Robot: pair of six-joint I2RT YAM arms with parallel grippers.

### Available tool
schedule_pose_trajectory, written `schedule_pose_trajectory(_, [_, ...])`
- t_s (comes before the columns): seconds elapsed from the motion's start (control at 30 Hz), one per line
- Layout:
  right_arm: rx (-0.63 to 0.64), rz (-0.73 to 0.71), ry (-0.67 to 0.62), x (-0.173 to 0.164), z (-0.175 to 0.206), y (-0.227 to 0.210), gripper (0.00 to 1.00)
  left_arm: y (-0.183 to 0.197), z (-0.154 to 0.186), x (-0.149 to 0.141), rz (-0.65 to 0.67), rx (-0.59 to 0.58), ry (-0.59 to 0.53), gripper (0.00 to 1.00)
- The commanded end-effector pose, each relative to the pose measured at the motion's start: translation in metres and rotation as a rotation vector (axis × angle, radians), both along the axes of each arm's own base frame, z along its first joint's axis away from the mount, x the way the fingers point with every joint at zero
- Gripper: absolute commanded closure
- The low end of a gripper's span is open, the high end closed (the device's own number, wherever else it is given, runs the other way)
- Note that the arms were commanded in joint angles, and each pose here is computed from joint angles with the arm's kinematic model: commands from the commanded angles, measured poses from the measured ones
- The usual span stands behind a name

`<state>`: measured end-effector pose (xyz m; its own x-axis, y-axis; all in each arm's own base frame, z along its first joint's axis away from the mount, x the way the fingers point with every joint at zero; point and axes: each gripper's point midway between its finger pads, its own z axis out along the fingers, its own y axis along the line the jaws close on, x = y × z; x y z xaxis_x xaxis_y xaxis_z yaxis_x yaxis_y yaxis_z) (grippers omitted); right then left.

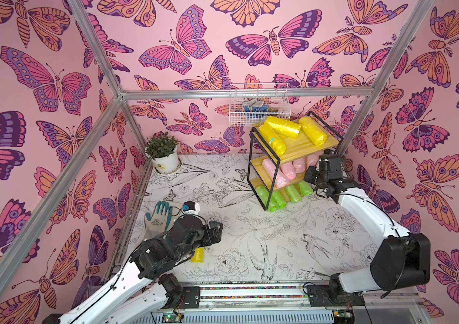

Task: Sort the rolls of trash bags by color and place them on the shelf
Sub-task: Place the roll of trash bags on the shelf.

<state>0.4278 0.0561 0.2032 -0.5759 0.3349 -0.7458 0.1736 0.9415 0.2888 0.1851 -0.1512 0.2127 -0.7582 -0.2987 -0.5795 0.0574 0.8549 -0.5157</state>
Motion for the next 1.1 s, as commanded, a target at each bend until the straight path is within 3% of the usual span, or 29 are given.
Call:
schedule_pose_trajectory(0.0, [0.067,0.159,-0.110,-0.008,0.015,0.028,1.00,0.008,-0.011,0.000,0.035,0.027,0.020,0.06])
schedule_pose_trajectory(0.27, [0.189,0.154,-0.183,-0.020,0.020,0.008,1.00,0.007,-0.012,0.000,0.030,0.030,0.025,0.06])
schedule_pose_trajectory(0.9, [0.242,0.071,-0.238,0.015,0.052,-0.011,0.99,0.004,-0.010,0.005,0.032,0.045,0.026,0.06])
schedule_pose_trajectory(1.07, [0.238,0.057,-0.223,0.027,0.049,-0.013,0.89,0.004,-0.011,0.007,0.036,0.055,0.026,0.06])
